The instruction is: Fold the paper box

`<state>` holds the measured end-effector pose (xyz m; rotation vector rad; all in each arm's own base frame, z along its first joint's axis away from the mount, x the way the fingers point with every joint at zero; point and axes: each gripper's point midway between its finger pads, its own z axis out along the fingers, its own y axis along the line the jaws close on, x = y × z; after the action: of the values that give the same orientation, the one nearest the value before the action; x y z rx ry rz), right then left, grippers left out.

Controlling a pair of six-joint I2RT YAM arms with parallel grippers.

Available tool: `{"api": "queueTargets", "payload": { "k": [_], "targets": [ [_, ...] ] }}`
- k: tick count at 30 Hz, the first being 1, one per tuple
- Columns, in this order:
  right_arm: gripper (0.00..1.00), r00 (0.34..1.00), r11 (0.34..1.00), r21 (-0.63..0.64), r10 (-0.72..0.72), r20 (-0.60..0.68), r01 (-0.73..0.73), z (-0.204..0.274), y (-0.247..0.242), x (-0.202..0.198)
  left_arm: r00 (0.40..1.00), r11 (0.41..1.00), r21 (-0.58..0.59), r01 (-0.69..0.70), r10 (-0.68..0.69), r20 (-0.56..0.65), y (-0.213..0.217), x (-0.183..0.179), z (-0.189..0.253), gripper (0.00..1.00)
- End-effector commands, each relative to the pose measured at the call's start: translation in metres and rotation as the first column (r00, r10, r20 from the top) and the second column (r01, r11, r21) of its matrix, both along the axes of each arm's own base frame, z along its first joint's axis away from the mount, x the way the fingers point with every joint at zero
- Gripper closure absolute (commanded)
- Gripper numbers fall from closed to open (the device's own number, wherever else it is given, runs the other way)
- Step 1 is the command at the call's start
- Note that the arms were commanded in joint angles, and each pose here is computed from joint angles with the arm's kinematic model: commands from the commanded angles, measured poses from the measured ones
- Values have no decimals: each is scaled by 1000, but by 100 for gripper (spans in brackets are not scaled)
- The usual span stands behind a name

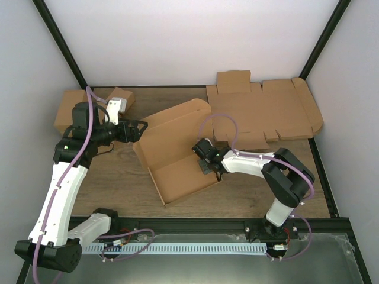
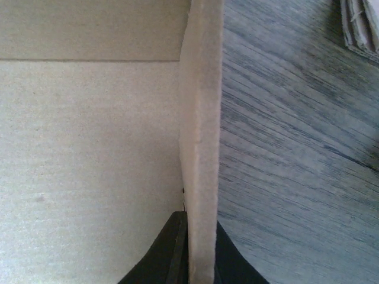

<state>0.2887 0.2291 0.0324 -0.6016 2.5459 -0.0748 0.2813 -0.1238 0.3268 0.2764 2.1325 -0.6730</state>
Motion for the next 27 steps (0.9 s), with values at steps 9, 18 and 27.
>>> {"api": "queueTargets", "payload": {
  "k": [9, 18, 27],
  "targets": [
    [72, 1000, 996, 87, -8, 23, 6, 20, 11, 1, 999, 1000, -12, 3, -3, 40, 0, -1, 13, 8],
    [59, 1000, 999, 50, -3, -26, 4, 12, 7, -6, 999, 1000, -16, 10, -10, 41, -1, -3, 14, 8],
    [51, 994, 999, 31, -17, -112, 20, 2, -6, -28, 999, 1000, -12, 16, -15, 40, -2, -3, 13, 8]
  ]
}}
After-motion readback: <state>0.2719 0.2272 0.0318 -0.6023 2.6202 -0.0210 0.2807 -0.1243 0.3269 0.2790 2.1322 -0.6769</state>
